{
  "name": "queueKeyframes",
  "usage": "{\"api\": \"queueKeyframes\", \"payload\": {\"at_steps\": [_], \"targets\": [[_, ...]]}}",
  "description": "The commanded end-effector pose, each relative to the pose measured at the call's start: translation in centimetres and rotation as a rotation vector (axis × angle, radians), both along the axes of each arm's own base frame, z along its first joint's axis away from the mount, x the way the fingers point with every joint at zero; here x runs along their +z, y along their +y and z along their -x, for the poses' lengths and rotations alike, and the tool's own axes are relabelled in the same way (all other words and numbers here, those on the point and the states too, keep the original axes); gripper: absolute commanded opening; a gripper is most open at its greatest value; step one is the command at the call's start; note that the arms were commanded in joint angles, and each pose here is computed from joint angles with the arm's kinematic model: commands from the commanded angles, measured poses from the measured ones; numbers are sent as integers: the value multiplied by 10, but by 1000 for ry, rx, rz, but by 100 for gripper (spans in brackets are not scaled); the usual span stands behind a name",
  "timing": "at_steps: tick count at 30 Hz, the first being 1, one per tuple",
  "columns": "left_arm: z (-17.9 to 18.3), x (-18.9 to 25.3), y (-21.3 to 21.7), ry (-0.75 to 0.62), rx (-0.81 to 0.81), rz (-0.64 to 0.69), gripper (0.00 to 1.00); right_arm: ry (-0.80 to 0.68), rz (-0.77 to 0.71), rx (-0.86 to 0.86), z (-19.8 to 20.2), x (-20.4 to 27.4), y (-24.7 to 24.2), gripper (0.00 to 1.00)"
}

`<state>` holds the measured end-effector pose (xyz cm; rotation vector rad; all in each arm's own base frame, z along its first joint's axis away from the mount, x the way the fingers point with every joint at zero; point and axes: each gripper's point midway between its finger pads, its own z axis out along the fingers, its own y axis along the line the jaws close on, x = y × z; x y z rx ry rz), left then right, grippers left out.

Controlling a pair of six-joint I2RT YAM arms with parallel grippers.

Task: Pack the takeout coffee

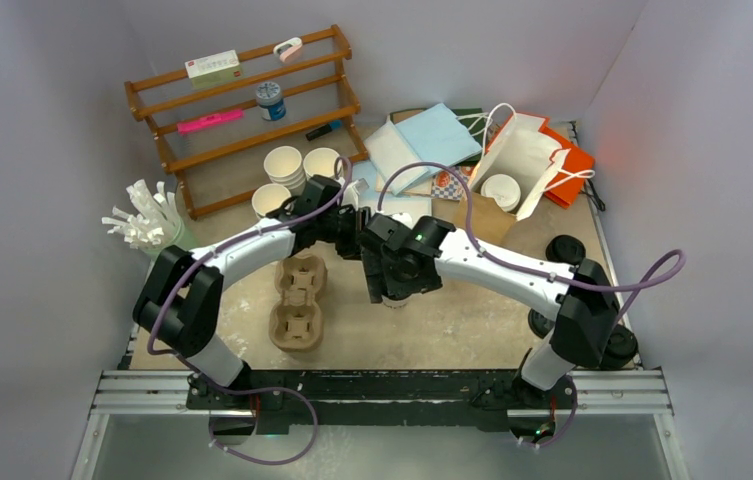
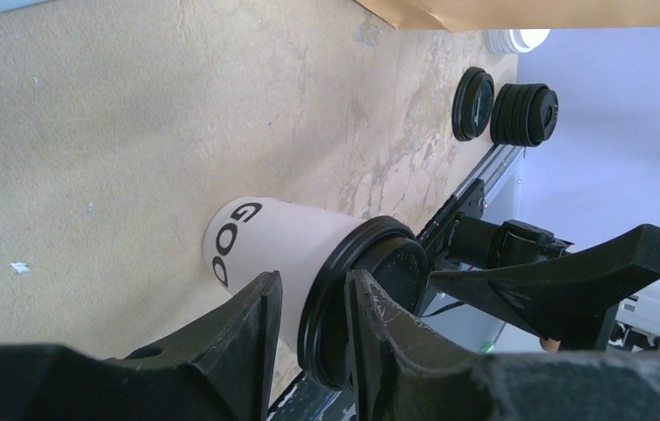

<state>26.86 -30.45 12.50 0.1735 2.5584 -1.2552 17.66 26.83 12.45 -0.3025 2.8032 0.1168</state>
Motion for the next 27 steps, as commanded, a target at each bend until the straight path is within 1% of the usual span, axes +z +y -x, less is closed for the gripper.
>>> {"api": "queueKeyframes", "payload": {"at_steps": [1,5,9,11,20,27], "targets": [[-14,24,0,-97,-2,7,36,-29,36,9,-5,15,-4,99],[-17,28,11,-115,13,-19,38,-69,10,75,-13,28,4,99],[-15,32,21,-114,35,-27,39,-137,-46,265,-17,41,12,99],[-10,32,25,-100,48,-19,40,-155,-53,326,-21,43,13,99],[26,22,28,3,85,96,40,-106,-23,412,-31,21,6,99],[38,15,28,39,88,142,41,-86,-9,406,-39,11,1,99]]}}
